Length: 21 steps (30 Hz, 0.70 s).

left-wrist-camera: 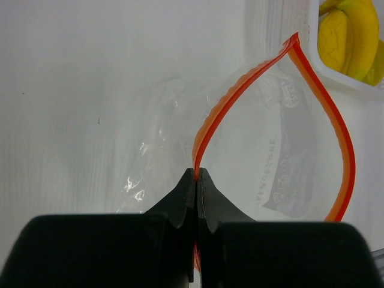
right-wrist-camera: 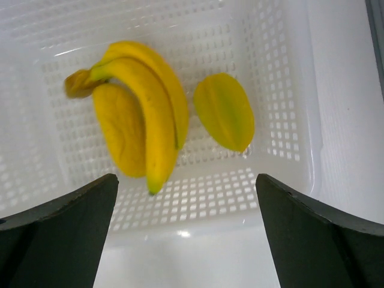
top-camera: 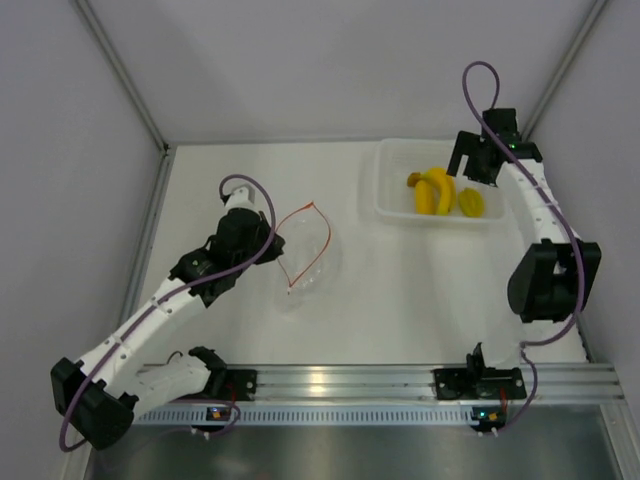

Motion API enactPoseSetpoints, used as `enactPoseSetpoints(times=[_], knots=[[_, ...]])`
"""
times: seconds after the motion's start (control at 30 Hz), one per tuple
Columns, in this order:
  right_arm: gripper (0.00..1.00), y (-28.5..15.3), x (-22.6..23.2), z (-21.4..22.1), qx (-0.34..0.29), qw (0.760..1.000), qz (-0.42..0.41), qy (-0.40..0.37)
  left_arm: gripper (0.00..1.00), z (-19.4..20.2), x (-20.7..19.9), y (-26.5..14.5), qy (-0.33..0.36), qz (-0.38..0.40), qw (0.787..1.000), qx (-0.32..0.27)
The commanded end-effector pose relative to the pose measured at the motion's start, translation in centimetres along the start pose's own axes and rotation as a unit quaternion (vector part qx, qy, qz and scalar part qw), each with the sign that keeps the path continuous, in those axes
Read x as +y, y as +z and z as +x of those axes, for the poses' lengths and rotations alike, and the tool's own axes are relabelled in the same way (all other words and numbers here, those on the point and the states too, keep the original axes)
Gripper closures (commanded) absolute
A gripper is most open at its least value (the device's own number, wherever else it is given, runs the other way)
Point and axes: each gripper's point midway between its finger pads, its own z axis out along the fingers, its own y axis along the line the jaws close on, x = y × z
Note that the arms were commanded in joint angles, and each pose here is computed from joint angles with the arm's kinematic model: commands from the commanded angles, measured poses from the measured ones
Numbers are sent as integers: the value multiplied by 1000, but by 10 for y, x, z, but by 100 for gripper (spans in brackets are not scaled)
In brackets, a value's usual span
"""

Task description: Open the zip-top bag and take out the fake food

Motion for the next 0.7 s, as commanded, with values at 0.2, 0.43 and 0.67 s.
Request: enactPoseSetpoints(times=[0.2,0.43,0.67], knots=[[1,-162,136,33,-123,943,-302,-66,100,-30,-23,-13,-2,44,999,-18],[0,-213,190,96,-97,904,-406,-93,100,-44,-28,-21,-6,51,998,-38],[1,-199,146,92,-148,943,-289,-78,100,-57,1,-8,6,-43,997,-69]])
